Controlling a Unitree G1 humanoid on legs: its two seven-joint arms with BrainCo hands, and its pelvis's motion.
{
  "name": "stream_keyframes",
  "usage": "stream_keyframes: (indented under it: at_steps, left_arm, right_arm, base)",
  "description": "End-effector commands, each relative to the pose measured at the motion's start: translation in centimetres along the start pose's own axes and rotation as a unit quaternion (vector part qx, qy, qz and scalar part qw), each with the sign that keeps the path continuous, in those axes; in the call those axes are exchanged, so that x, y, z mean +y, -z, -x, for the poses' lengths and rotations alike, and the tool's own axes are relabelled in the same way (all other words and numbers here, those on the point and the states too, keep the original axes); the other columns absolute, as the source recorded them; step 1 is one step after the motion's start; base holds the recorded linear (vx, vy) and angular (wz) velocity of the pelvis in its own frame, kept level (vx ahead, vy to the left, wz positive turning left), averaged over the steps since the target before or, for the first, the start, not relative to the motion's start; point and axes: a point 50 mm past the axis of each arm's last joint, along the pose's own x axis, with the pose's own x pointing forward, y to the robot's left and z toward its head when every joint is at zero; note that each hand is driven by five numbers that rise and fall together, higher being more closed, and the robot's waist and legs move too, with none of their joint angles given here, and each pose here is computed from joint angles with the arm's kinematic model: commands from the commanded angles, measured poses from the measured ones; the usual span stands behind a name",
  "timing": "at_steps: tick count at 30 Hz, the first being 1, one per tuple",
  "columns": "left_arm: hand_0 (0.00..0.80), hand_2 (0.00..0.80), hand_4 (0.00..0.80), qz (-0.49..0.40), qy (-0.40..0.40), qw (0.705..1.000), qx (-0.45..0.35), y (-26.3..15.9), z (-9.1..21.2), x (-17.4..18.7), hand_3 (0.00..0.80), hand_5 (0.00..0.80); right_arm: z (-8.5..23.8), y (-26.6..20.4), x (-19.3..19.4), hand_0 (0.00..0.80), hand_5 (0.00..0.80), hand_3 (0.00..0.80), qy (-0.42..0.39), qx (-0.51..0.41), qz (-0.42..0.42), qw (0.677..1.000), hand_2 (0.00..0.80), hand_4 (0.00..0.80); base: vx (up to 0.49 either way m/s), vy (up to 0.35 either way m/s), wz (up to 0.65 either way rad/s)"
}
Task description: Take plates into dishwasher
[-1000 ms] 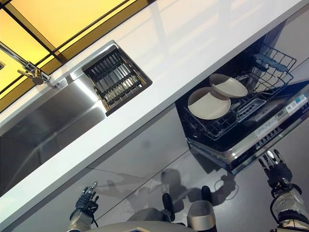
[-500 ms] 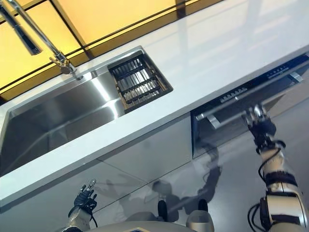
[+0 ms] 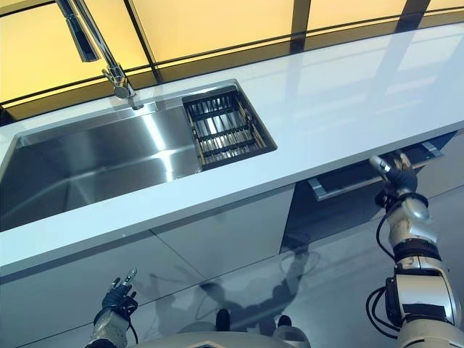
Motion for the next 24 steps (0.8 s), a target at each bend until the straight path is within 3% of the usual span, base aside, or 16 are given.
stream_keyframes:
  at_steps: [1, 9, 13, 18, 24]
  left_arm:
    - [0.0, 0.0, 0.0, -0.041, 0.014, 0.998, -0.045, -2.8, -0.9, -1.6, 0.0, 0.0]
    - [0.0, 0.0, 0.0, -0.086, 0.021, 0.996, -0.03, -1.6, -0.7, -2.0, 0.0, 0.0]
    - [0.0, 0.0, 0.0, -0.116, 0.021, 0.993, -0.014, -0.5, -0.5, -1.9, 0.0, 0.0]
    - [0.0, 0.0, 0.0, -0.171, 0.029, 0.985, 0.011, 0.8, -0.3, -2.3, 0.0, 0.0]
    - [0.0, 0.0, 0.0, -0.19, 0.046, 0.98, 0.043, 2.7, 0.2, -2.6, 0.0, 0.0]
  right_arm:
    - [0.7, 2.9, -0.8, 0.0, 0.0, 0.0, 0.077, 0.037, 0.151, 0.985, 0.0, 0.0]
    - [5.0, 12.9, -0.1, 0.0, 0.0, 0.0, 0.037, 0.184, 0.232, 0.954, 0.0, 0.0]
    - [7.9, 17.0, 2.3, 0.0, 0.0, 0.0, -0.035, 0.232, 0.297, 0.926, 0.0, 0.0]
    - [10.9, 20.4, 4.9, 0.0, 0.0, 0.0, -0.092, 0.277, 0.332, 0.897, 0.0, 0.0]
    - [13.3, 22.5, 6.2, 0.0, 0.0, 0.0, -0.112, 0.316, 0.317, 0.887, 0.0, 0.0]
  base:
    - [0.0, 0.0, 0.0]
    - [0.012, 0.039, 0.02]
    - [0.028, 0.068, 0.06]
    - [0.025, 0.065, 0.19]
    - [0.039, 0.069, 0.2]
